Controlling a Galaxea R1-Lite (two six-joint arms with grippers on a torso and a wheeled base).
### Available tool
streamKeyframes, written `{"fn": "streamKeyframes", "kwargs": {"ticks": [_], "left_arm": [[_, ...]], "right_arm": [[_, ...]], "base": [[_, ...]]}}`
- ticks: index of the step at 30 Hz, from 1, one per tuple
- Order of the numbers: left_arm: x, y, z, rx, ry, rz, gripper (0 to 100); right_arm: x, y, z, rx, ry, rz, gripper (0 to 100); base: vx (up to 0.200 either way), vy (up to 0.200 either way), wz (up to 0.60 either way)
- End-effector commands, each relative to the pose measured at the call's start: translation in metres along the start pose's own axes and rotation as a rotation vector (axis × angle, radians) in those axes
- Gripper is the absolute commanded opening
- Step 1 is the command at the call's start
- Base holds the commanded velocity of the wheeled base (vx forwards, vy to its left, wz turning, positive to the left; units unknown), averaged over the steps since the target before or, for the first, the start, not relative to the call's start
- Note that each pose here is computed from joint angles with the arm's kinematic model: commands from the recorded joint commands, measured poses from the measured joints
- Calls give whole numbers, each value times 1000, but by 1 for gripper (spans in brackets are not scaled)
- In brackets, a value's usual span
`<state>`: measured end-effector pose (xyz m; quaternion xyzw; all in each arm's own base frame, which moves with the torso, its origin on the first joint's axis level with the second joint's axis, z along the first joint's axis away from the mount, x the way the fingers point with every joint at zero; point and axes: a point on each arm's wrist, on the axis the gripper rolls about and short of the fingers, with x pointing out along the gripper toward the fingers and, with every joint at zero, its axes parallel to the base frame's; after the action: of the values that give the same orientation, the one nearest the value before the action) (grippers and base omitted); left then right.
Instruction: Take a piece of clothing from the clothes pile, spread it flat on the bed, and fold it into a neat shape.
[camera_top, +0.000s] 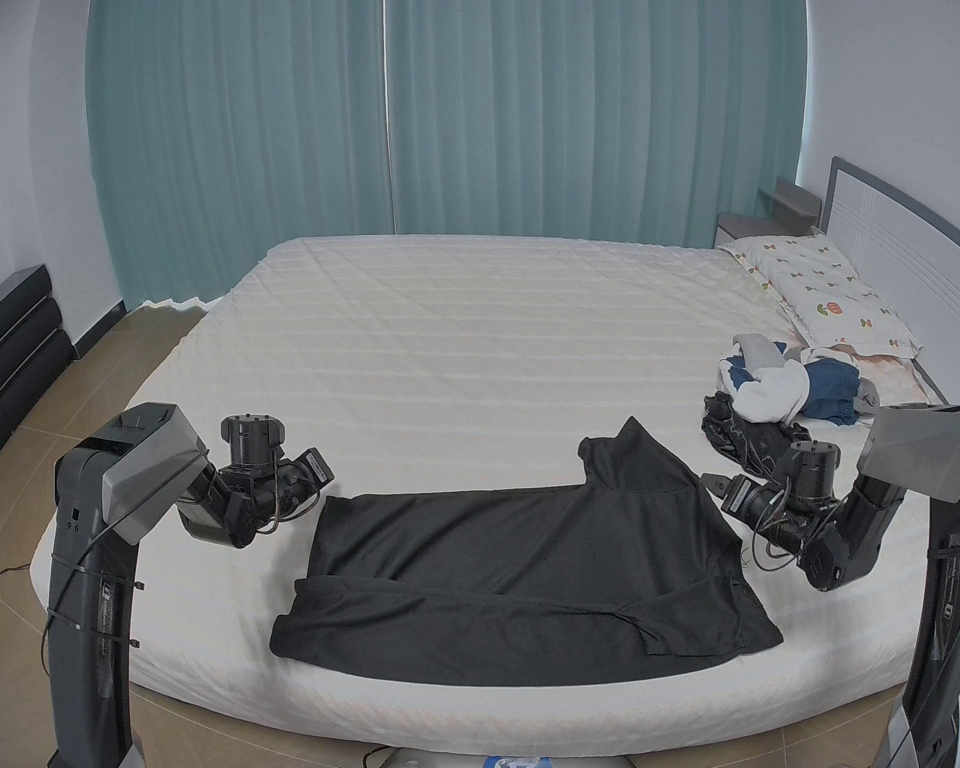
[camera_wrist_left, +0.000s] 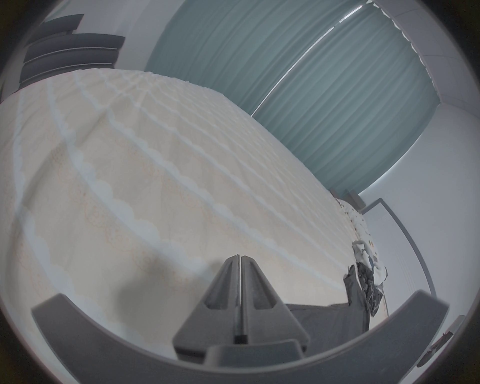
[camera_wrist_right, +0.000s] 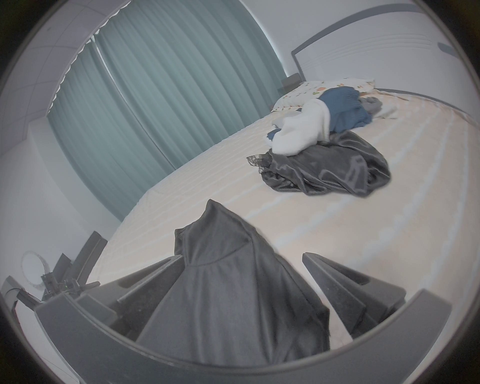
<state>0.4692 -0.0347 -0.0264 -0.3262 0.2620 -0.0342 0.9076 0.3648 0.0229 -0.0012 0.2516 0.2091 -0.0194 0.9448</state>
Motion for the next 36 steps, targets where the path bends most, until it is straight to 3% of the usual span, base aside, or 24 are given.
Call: {"fn": "streamKeyframes", "kwargs": {"ticks": [1,7,11,12,29,36], "left_arm": [[-8,-3,3,-36,-55,-5,0],[-11,6,4,-54,-39,7,0],[-10,4,-2,-51,13,-36,0],[-10,4,-2,-52,29,-51,100],[-6,8,-6,-44,51,-67,100],[-9,9,-12,-46,107,-108,100]], "right_arm": [[57,8,18,-92,45,39,100],[79,18,32,-112,70,56,100],[80,17,34,-123,76,52,100],[80,16,33,-123,75,50,100],[95,22,27,-131,74,77,100],[102,25,29,-134,61,85,100]], "base": [[0,0,0],[0,0,0],[0,0,0],[0,0,0],[0,0,0],[0,0,0]]}}
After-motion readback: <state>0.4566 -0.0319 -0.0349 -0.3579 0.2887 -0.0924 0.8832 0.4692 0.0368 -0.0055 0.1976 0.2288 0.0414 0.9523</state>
